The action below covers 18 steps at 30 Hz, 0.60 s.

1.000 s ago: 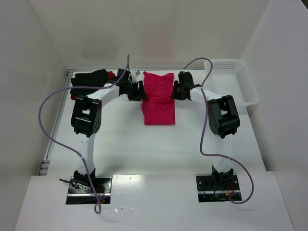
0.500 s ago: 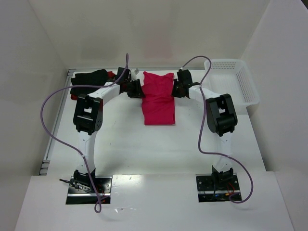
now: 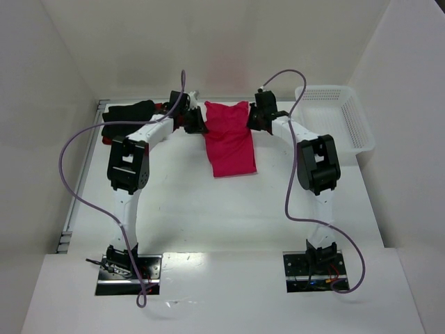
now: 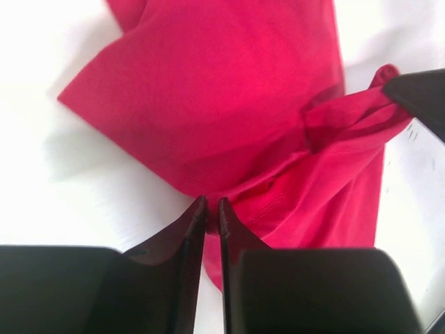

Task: Fold and stack the t-shirts
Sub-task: Fold the folded rectangular tshirt in 1/3 of the way

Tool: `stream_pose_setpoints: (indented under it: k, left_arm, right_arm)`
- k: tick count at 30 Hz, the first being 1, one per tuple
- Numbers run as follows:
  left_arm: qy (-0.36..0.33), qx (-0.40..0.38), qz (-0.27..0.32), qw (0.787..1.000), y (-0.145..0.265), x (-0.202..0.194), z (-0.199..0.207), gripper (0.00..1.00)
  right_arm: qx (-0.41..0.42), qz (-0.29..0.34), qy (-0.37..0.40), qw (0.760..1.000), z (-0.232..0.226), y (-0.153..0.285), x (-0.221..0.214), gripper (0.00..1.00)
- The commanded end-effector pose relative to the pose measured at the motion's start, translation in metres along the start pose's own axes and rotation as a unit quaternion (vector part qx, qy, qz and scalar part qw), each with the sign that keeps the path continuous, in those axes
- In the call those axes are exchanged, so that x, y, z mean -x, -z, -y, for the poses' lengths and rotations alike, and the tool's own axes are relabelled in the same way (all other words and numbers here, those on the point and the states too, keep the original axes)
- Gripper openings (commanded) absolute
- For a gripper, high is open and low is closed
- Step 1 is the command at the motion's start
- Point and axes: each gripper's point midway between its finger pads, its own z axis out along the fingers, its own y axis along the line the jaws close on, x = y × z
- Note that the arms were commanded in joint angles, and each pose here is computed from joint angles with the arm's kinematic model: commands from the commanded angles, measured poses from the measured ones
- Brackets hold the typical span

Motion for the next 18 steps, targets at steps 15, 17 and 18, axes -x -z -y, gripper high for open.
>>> stream_pose_setpoints:
  k: [15,17,18]
  left_arm:
    - [0.009,0.020,0.018,1.000,-0.014,0.029,-0.009,0.47]
    - [0.007,0.014,0.020,1.000,-0.006,0.031,-0.002,0.55]
    - [0.010,0.017,0.023,1.000,-0.001,0.033,-0.006,0.58]
  right_arm:
    - [0.002,0.028,0.013,1.000,-0.008,-0.013,0.025,0.41]
    - [0.007,0.027,0.013,1.000,-0.012,-0.010,0.029,0.42]
    - [0.007,0.027,0.013,1.000,-0.012,-0.010,0.029,0.42]
